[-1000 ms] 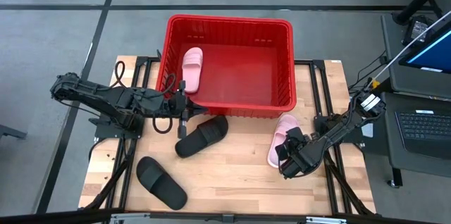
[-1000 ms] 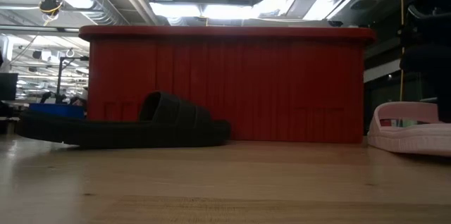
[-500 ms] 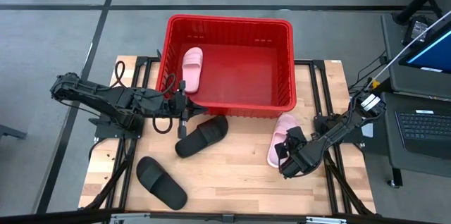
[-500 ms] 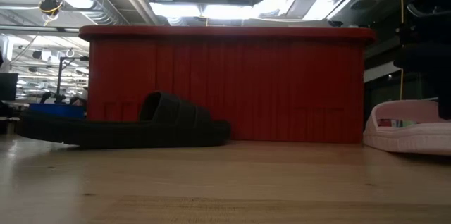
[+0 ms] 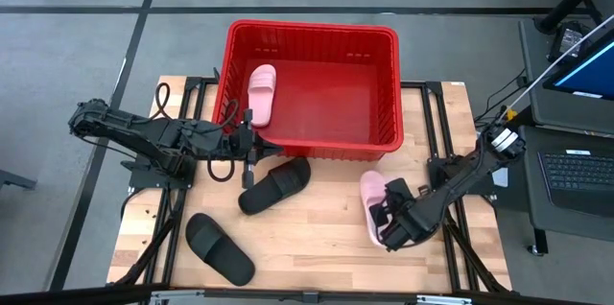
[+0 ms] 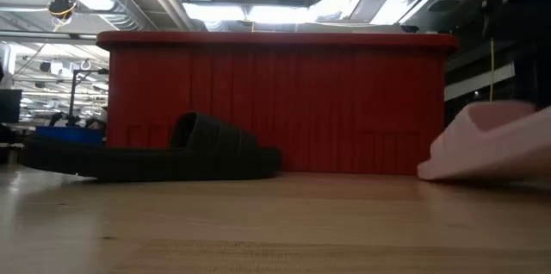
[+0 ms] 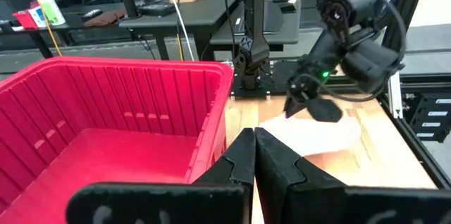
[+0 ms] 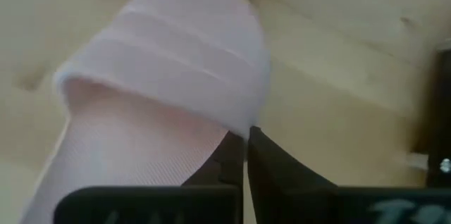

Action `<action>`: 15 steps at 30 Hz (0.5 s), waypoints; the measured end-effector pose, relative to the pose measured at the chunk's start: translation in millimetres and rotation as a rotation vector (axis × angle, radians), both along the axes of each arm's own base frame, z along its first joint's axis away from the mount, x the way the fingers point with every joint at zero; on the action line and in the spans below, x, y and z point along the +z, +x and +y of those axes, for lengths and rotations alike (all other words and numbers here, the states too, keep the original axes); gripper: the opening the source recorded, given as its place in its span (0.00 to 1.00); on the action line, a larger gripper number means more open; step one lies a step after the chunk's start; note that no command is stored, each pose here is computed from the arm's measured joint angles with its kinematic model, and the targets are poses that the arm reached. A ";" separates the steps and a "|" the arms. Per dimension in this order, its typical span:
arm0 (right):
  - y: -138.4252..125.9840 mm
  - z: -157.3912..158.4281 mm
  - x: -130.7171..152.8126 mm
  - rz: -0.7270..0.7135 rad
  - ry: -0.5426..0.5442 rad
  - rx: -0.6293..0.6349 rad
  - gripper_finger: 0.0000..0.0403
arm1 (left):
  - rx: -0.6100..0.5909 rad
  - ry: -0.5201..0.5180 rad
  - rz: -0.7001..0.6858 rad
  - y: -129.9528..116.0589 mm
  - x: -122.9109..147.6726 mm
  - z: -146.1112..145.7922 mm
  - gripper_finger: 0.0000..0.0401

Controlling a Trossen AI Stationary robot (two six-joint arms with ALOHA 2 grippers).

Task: Pick and place slides into bin
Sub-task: Put the pink slide into the red bin

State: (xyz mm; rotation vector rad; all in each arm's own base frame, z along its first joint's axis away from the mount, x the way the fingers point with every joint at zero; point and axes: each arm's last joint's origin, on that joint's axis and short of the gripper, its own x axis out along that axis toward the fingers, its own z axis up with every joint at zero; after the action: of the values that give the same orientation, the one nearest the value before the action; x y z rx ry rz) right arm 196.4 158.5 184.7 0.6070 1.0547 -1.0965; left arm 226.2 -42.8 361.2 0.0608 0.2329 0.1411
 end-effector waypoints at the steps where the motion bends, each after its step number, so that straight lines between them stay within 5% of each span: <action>1: 1.1 3.2 3.6 -0.011 0.010 0.008 0.02 | 0.000 0.000 0.000 0.0 0.0 0.0 0.00; 8: 9.4 24.9 32.6 -0.081 0.077 0.111 0.02 | -0.001 0.000 0.000 0.0 -0.1 -0.3 0.00; 15: 20.0 33.7 66.6 -0.198 0.009 0.227 0.02 | -0.005 0.018 0.002 0.0 0.1 -0.3 0.00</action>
State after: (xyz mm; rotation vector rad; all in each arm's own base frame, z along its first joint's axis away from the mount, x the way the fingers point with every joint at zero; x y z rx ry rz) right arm 216.4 192.1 251.3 0.5750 0.9314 -0.8165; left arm 226.2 -43.1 361.3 0.0792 0.2331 0.1380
